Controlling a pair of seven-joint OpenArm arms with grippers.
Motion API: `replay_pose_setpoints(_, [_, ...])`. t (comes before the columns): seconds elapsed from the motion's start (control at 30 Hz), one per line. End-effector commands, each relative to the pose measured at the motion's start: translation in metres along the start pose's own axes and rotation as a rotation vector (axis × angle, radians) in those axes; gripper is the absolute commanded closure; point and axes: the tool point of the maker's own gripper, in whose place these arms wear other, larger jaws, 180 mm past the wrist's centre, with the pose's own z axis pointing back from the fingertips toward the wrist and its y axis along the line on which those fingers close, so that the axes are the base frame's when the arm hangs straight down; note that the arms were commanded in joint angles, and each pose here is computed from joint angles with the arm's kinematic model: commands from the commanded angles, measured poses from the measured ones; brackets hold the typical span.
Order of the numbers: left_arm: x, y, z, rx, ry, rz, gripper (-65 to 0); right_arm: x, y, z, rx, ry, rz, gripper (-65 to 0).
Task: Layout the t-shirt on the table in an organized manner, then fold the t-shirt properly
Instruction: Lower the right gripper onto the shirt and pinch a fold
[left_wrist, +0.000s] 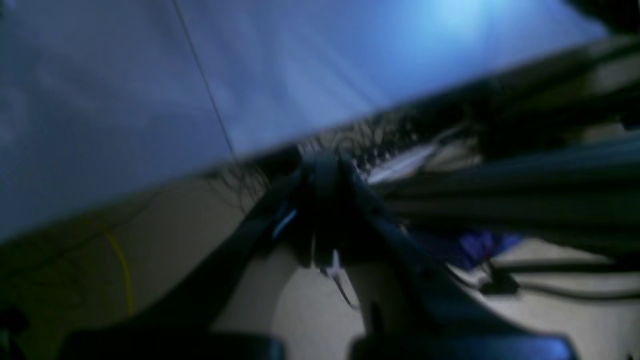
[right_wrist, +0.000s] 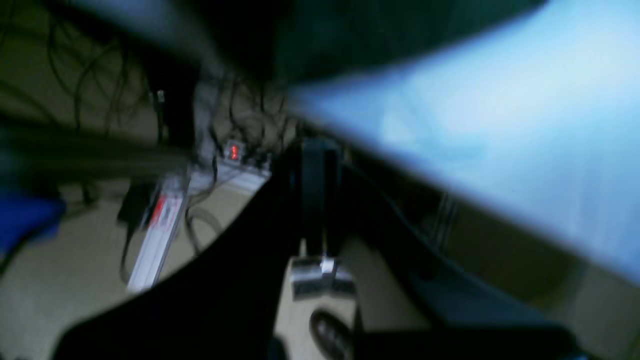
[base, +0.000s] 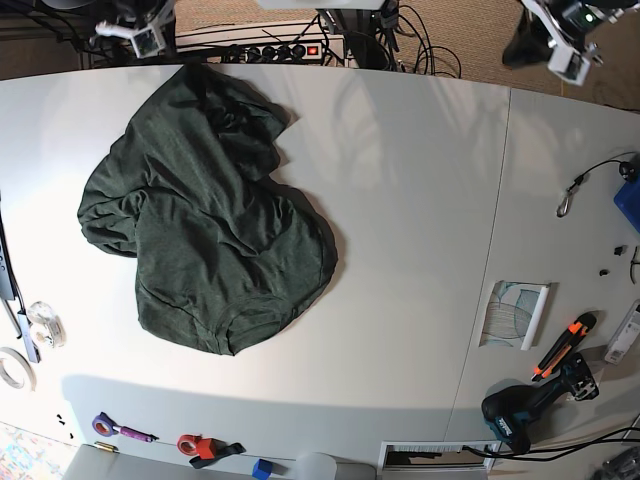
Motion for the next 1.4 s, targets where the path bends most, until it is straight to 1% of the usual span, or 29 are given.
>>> replay_pose_setpoints(0.0, [0.012,-0.001,0.0,-0.006,-0.046,-0.005,0.0,0.021,-0.007,0.002,-0.02,-0.07,0.032,0.0])
replay_pose_setpoints(0.13, [0.034,0.004,-0.01,0.019,-0.138,0.003,0.0,0.066,-0.022,-0.004,-0.085,-0.21,0.142,0.0])
replay_pose_setpoints(0.23, [0.052,0.007,-0.016,0.033,-0.206,0.004,0.0,0.101,-0.034,-0.012,-0.137,-0.332,0.178,0.0])
replay_pose_setpoints(0.33, [0.068,0.006,-0.022,0.012,-0.263,-0.021,0.0,0.137,-0.048,-0.02,-0.206,-0.441,0.157,0.0])
replay_pose_setpoints(0.47, [0.086,0.003,-0.025,-0.027,-0.312,-0.075,0.0,0.183,-0.063,-0.026,-0.291,-0.58,0.081,0.0])
replay_pose_setpoints(0.53, [0.093,0.005,-0.026,-0.024,-0.331,-0.085,0.0,0.204,-0.066,-0.033,-0.312,-0.618,0.044,0.0])
replay_pose_setpoints(0.6, [0.097,0.006,-0.027,-0.021,-0.344,-0.092,0.0,0.22,-0.06,-0.046,-0.299,-0.602,0.049,0.0])
replay_pose_setpoints(0.63, [0.099,0.007,-0.027,-0.019,-0.349,-0.095,0.0,0.229,-0.053,-0.053,-0.282,-0.603,0.059,-4.5])
replay_pose_setpoints(0.67, [0.102,0.008,-0.028,-0.018,-0.355,-0.098,0.0,0.239,-0.044,-0.059,-0.259,-0.614,0.073,-12.6])
replay_pose_setpoints(0.7, [0.102,0.008,-0.028,-0.016,-0.357,-0.099,0.0,0.247,-0.034,-0.066,-0.24,-0.627,0.088,-19.1])
replay_pose_setpoints(0.73, [0.105,0.009,-0.028,-0.015,-0.364,-0.103,0.0,0.254,-0.024,-0.073,-0.225,-0.635,0.097,-24.0])
replay_pose_setpoints(0.77, [0.106,0.009,-0.028,-0.014,-0.366,-0.104,0.0,0.26,-0.013,-0.082,-0.208,-0.636,0.106,-27.0])
replay_pose_setpoints(0.8, [0.107,0.009,-0.028,-0.015,-0.369,-0.105,0.0,0.266,-0.001,-0.093,-0.189,-0.632,0.116,-28.6])
replay_pose_setpoints(0.9, [0.107,0.009,-0.028,-0.015,-0.369,-0.106,0.0,0.276,0.035,-0.132,-0.122,-0.597,0.144,-29.0])
replay_pose_setpoints(0.97, [0.107,0.009,-0.028,-0.015,-0.369,-0.105,0.0,0.284,0.05,-0.159,-0.107,-0.557,0.144,-29.2])
replay_pose_setpoints(1.07, [0.107,0.009,-0.028,-0.015,-0.368,-0.106,0.0,0.302,0.063,-0.189,-0.108,-0.493,0.124,-34.3])
replay_pose_setpoints(1.1, [0.107,0.009,-0.028,-0.014,-0.368,-0.106,0.0,0.309,0.065,-0.196,-0.108,-0.466,0.11,-35.1])
replay_pose_setpoints(1.13, [0.107,0.009,-0.028,-0.014,-0.369,-0.106,0.0,0.314,0.065,-0.201,-0.113,-0.436,0.089,-35.1])
replay_pose_setpoints(1.2, [0.107,0.009,-0.028,-0.018,-0.369,-0.107,0.0,0.322,0.06,-0.204,-0.129,-0.398,0.091,-35.1])
replay_pose_setpoints(1.27, [0.107,0.009,-0.028,-0.018,-0.368,-0.107,0.0,0.326,0.048,-0.206,-0.173,-0.357,0.089,-35.2])
replay_pose_setpoints(1.37, [0.107,0.009,-0.028,-0.018,-0.369,-0.107,0.0,0.326,0.041,-0.207,-0.187,-0.333,0.079,-35.2])
